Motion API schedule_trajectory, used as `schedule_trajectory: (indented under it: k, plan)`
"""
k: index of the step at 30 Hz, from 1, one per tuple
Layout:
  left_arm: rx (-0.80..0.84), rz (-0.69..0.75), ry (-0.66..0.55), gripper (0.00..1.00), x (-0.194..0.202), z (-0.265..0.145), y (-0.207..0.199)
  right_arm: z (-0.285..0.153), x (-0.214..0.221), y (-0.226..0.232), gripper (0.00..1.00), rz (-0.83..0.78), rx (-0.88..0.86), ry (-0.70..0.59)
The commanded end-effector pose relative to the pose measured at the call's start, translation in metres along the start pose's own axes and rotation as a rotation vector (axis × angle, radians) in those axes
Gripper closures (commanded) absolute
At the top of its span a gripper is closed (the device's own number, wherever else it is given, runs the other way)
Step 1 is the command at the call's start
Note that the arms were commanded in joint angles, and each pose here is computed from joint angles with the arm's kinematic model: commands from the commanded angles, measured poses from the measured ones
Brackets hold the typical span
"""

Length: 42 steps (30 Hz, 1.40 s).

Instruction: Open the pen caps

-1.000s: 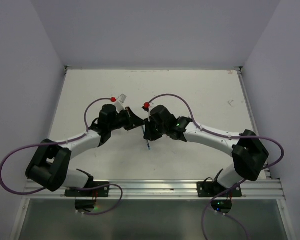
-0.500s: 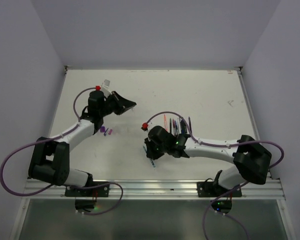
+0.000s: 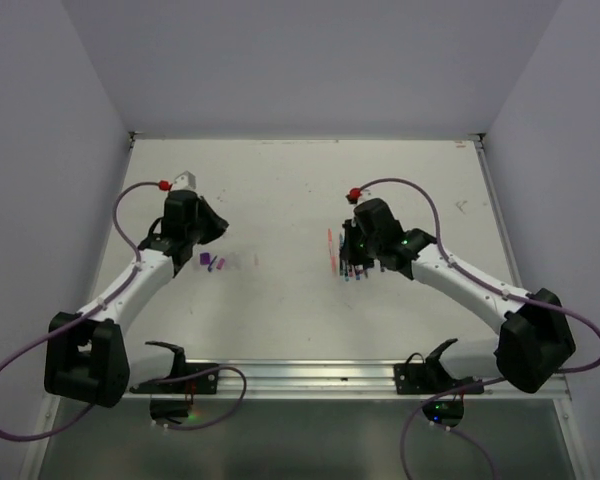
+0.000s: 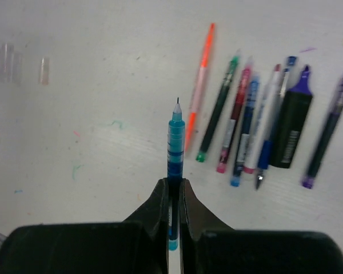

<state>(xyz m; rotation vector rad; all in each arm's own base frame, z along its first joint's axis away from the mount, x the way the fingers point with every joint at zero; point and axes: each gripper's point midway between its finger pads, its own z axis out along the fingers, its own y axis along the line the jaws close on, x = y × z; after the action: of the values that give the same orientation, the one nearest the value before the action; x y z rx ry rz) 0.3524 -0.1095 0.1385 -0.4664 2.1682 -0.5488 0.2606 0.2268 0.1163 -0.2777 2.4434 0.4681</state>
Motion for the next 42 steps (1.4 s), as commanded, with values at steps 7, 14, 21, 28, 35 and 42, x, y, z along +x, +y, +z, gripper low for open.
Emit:
schedule_trajectory:
  k: [7, 14, 21, 28, 35, 42]
  plan:
    - [-0.701, 0.082, -0.08, 1.0, 0.009, -0.039, 0.159, -0.027, -0.046, -0.118, 1.0, 0.132, 0.23, -0.044]
    - [-0.752, 0.046, -0.024, 1.0, 0.019, -0.027, 0.186, -0.019, -0.047, -0.158, 1.0, 0.241, 0.271, -0.022]
    - [-0.736, 0.037, 0.007, 1.0, 0.026, -0.012, 0.193, 0.007, -0.039, -0.167, 1.0, 0.273, 0.281, 0.019]
    - [-0.741, 0.026, 0.049, 1.0, 0.029, 0.004, 0.199, 0.027, -0.031, -0.178, 1.0, 0.287, 0.309, 0.047]
    - [-0.717, -0.008, 0.061, 0.98, 0.03, 0.017, 0.199, 0.044, -0.025, -0.183, 0.99, 0.295, 0.317, 0.08]
    - [-0.66, -0.022, 0.064, 0.84, 0.032, 0.024, 0.192, 0.055, -0.015, -0.189, 0.94, 0.284, 0.323, 0.116]
